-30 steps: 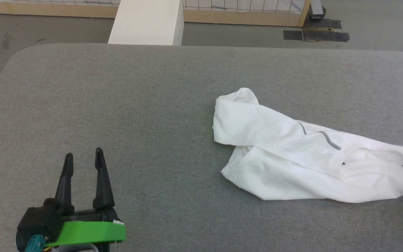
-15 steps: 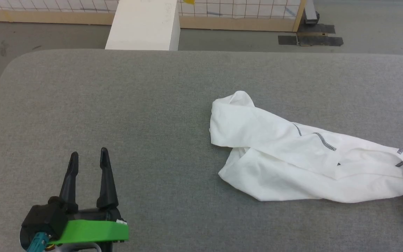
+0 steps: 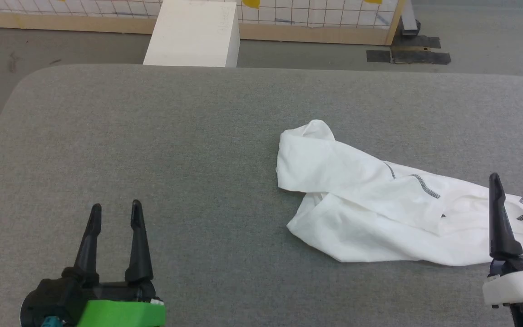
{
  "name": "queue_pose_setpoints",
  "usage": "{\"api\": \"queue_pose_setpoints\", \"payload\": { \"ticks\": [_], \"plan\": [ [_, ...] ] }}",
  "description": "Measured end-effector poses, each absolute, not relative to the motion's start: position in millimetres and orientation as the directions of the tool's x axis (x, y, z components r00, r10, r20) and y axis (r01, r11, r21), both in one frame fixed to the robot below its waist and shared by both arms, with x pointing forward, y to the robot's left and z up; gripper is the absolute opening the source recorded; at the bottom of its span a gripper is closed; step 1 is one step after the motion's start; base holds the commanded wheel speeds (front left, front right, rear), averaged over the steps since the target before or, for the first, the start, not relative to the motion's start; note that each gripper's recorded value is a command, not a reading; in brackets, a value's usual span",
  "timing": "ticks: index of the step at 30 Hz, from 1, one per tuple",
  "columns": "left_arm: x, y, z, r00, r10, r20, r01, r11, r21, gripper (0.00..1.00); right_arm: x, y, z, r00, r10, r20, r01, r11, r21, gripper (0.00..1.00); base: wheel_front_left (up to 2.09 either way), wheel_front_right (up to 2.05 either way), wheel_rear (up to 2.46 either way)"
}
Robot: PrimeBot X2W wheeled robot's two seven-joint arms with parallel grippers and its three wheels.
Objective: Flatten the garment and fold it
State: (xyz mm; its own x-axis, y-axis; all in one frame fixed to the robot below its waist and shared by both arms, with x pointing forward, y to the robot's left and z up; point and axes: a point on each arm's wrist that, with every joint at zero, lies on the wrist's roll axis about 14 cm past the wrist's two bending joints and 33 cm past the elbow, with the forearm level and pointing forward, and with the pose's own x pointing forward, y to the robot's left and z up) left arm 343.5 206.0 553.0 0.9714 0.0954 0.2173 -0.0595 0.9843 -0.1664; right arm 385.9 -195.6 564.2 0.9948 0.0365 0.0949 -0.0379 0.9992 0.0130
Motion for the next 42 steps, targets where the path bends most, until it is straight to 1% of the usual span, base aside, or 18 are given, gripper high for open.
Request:
{"api": "queue_pose_setpoints", "payload": {
  "ticks": [5, 10, 12, 14, 18, 20, 22, 25, 27, 31, 37, 38, 39, 40, 42],
  "plan": [
    [356.7, 184.7, 550.8, 0.976, -0.021, 0.217, 0.047, 0.992, -0.117, 1.0, 380.7, -201.8, 556.5, 0.996, 0.019, 0.089, -0.022, 0.999, 0.039, 1.0, 0.0, 0.0, 0.0],
    [401.8, 154.6, 571.2, 0.949, -0.207, 0.236, 0.212, 0.977, 0.005, 1.0, 387.3, -203.1, 552.5, 0.997, 0.013, 0.081, -0.015, 0.999, 0.028, 1.0, 0.0, 0.0, 0.0],
    [420.8, 136.4, 571.2, 0.937, -0.288, 0.195, 0.284, 0.957, 0.05, 1.0, 392.5, -204.3, 552.4, 0.996, 0.009, 0.084, -0.011, 1.0, 0.026, 1.0, 0.0, 0.0, 0.0],
    [438.9, 113.0, 560.7, 0.92, -0.376, 0.112, 0.367, 0.926, 0.091, 1.0, 398.7, -204.8, 549.4, 0.997, 0.007, 0.077, -0.009, 1.0, 0.025, 1.0, 0.0, 0.0, 0.0],
    [460.2, 72.5, 541.8, 0.852, -0.524, -0.011, 0.52, 0.843, 0.14, 1.0, 410.2, -202.1, 539.9, 0.998, 0.014, 0.057, -0.016, 0.999, 0.028, 1.0, 0.0, 0.0, 0.0],
    [471.5, 59.2, 531.7, 0.82, -0.57, -0.057, 0.572, 0.81, 0.127, 1.0, 417.0, -201.2, 534.3, 0.999, 0.016, 0.046, -0.018, 0.999, 0.03, 1.0, 0.0, 0.0, 0.0],
    [478.8, 49.9, 513.3, 0.791, -0.598, -0.131, 0.611, 0.785, 0.104, 1.0, 422.3, -201.0, 527.3, 0.999, 0.016, 0.031, -0.017, 0.999, 0.032, 1.0, 0.0, 0.0, 0.0],
    [485.9, 41.9, 479.1, 0.745, -0.616, -0.255, 0.645, 0.763, 0.043, 1.0, 428.4, -201.7, 515.0, 1.0, 0.014, 0.003, -0.014, 0.999, 0.033, 1.0, 0.0, 0.0, 0.0],
    [490.0, 41.2, 456.1, 0.712, -0.616, -0.338, 0.664, 0.747, 0.037, 1.0, 431.3, -204.4, 506.7, 1.0, 0.006, -0.016, -0.005, 0.999, 0.032, 1.0, 0.0, 0.0, 0.0],
    [497.7, 37.7, 427.2, 0.665, -0.615, -0.423, 0.68, 0.733, 0.002, 1.0, 432.6, -210.8, 491.9, 0.999, -0.013, -0.052, 0.015, 0.999, 0.03, 1.0, 0.0, 0.0, 0.0],
    [490.9, 28.3, 387.3, 0.577, -0.619, -0.533, 0.701, 0.71, -0.066, 1.0, 431.2, -218.5, 477.4, 0.995, -0.036, -0.09, 0.038, 0.999, 0.023, 1.0, 0.0, 0.0, 0.0],
    [491.6, 26.6, 383.5, 0.567, -0.62, -0.543, 0.705, 0.706, -0.069, 0.93, 430.5, -219.8, 474.7, 0.994, -0.04, -0.098, 0.042, 0.999, 0.024, 1.0, 0.0, 0.0, 0.0],
    [493.2, 24.8, 383.9, 0.564, -0.624, -0.541, 0.709, 0.702, -0.07, 0.13, 430.3, -220.5, 473.3, 0.994, -0.042, -0.102, 0.045, 0.999, 0.024, 1.0, 0.0, 0.0, 0.0],
    [496.3, 23.7, 385.1, 0.568, -0.626, -0.533, 0.709, 0.702, -0.069, 0.0, 430.2, -221.3, 472.2, 0.993, -0.044, -0.105, 0.047, 0.999, 0.025, 1.0, 0.0, 0.0, 0.0],
    [498.4, 22.1, 387.0, 0.575, -0.632, -0.519, 0.706, 0.704, -0.076, 0.0, 430.0, -222.9, 471.5, 0.993, -0.049, -0.107, 0.052, 0.998, 0.026, 1.0, 0.0, 0.0, 0.0]
  ]
}}
